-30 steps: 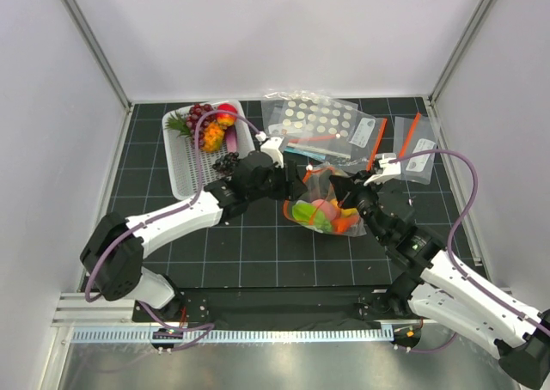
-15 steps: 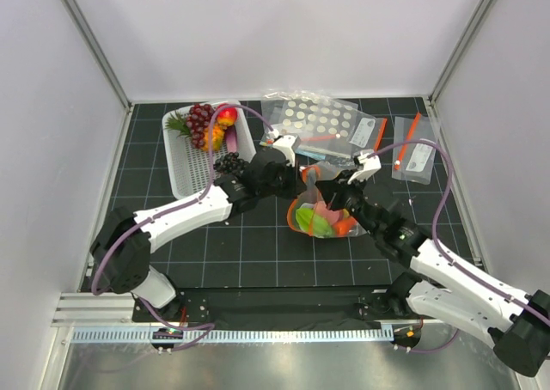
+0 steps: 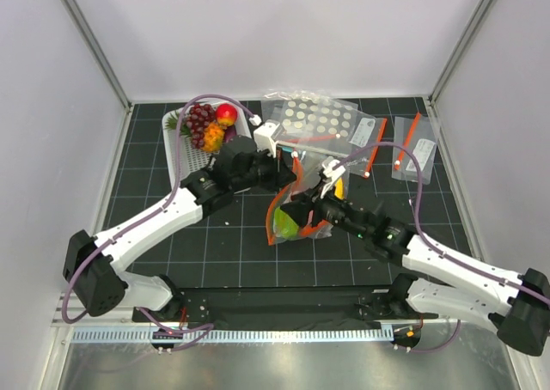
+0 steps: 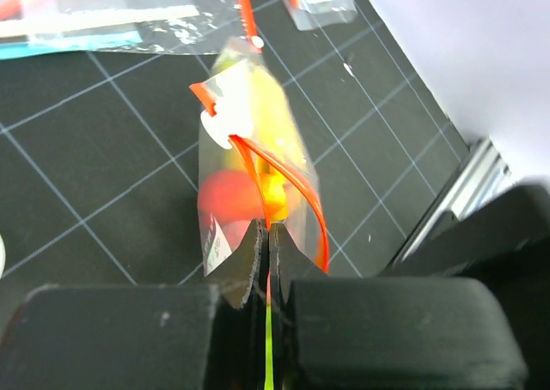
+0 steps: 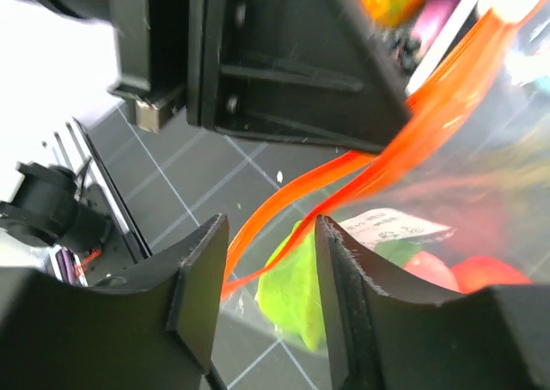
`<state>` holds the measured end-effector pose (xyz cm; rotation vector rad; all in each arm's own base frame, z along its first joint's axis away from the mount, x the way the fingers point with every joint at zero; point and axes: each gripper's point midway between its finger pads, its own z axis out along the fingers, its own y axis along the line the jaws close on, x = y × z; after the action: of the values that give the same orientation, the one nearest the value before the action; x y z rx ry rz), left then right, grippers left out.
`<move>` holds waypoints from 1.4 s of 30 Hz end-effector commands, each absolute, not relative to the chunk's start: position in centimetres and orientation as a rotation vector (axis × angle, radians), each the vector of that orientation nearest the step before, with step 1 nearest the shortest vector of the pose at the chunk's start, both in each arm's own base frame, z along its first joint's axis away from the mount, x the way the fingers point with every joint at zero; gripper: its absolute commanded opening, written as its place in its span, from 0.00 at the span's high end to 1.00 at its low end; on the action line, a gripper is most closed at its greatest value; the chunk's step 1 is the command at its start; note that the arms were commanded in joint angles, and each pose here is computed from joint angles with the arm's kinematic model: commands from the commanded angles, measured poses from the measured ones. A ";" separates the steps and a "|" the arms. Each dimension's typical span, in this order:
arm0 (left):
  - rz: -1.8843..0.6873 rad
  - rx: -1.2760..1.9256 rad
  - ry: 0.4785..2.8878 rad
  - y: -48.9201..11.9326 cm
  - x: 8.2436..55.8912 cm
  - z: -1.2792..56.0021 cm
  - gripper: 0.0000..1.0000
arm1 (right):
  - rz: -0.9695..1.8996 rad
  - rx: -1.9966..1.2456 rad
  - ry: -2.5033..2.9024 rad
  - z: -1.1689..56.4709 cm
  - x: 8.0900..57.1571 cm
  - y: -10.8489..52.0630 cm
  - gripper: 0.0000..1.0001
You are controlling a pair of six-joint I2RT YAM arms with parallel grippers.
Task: Place the food in the zip-top bag and seal the zipper
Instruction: Zip the zipper food storage bag at the center of the board.
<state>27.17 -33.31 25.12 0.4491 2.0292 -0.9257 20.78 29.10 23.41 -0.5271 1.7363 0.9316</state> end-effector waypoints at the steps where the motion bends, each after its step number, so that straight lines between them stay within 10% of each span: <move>1: -0.968 0.576 1.895 -33.3 25.9 29.2 1.00 | 0.965 -0.529 1.526 28.6 20.1 28.2 0.48; 25: -1.045 0.821 1.700 -33.3 21.7 32.1 1.00 | 0.522 -0.266 1.468 28.8 24.9 20.1 0.56; 42: -1.126 1.251 1.657 -35.6 13.1 31.4 1.00 | 0.748 -0.664 1.158 32.6 17.4 22.4 0.33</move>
<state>15.27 -35.31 29.50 1.1391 1.7395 -1.1051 19.68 22.18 30.27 -0.5731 1.3002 0.7021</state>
